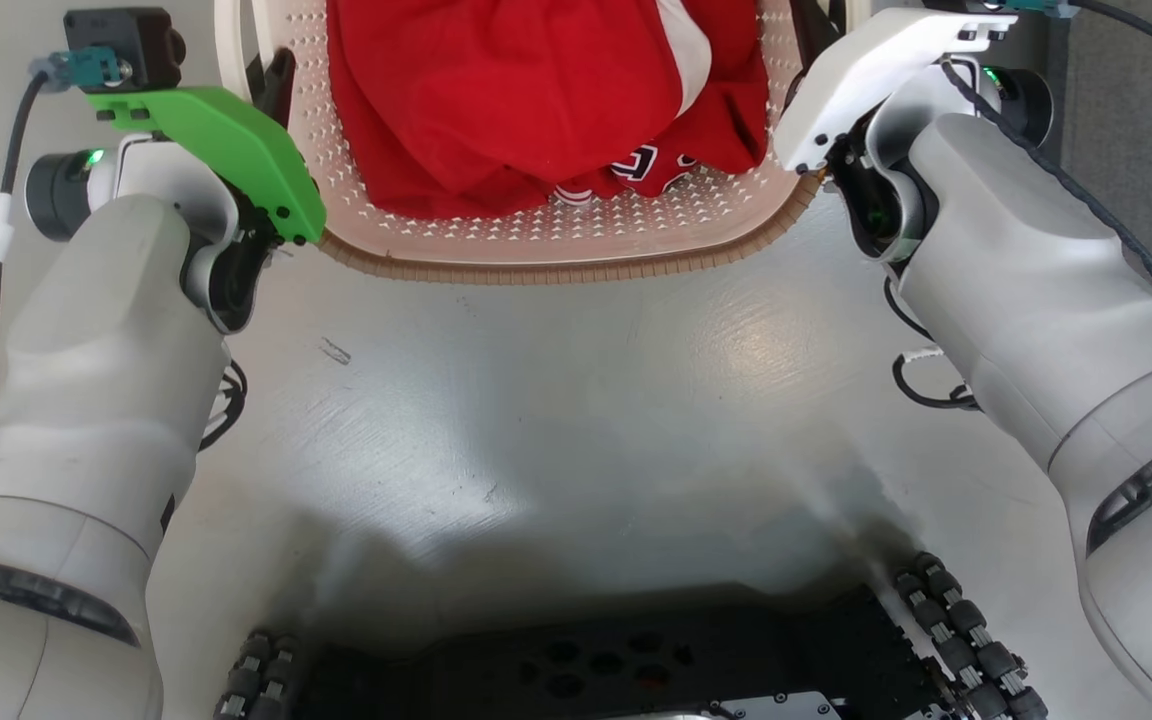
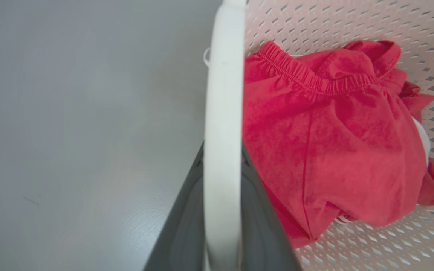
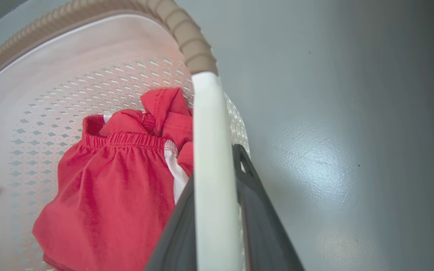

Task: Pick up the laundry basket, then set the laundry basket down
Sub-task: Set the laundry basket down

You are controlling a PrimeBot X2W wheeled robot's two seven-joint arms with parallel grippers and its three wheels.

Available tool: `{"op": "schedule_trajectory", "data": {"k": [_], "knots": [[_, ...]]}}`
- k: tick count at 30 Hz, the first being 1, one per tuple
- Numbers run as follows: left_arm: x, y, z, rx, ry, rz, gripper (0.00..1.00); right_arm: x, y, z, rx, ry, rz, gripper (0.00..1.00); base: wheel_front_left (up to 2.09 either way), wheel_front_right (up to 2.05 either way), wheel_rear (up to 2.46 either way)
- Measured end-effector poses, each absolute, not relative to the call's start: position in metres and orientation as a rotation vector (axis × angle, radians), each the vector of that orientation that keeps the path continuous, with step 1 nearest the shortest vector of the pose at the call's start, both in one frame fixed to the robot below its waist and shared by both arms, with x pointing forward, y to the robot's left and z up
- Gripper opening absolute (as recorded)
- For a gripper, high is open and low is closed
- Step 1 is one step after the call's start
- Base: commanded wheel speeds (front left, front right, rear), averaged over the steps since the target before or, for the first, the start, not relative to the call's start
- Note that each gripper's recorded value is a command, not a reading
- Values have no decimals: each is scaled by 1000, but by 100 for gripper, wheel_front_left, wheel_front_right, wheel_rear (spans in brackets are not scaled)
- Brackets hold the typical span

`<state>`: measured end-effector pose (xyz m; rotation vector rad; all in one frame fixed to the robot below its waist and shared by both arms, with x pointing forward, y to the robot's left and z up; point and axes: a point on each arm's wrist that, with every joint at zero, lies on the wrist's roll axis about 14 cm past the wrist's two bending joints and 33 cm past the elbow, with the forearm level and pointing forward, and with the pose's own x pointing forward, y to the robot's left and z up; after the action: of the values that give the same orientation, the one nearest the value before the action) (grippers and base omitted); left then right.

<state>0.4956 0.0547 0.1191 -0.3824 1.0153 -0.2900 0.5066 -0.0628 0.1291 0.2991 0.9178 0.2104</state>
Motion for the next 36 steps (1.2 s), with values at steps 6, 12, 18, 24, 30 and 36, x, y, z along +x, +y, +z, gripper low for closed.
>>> {"op": "schedule_trajectory", "data": {"k": [6,12,18,24,30,36], "knots": [[496,54,116,-388,1012,-291,0,507,-65,125,296,918,203,0,0,0,0],[500,53,115,-392,1000,-296,0,509,-66,123,297,913,199,1,0,0,0],[500,53,115,-390,1000,-297,5,514,-58,127,319,891,210,100,0,0,0],[486,44,111,-385,1050,-316,100,516,-55,130,317,883,220,100,0,0,0],[488,45,114,-382,1044,-317,100,519,-55,134,312,871,221,100,0,0,0],[491,45,120,-377,1032,-319,100,521,-57,140,303,858,223,100,0,0,0]]}}
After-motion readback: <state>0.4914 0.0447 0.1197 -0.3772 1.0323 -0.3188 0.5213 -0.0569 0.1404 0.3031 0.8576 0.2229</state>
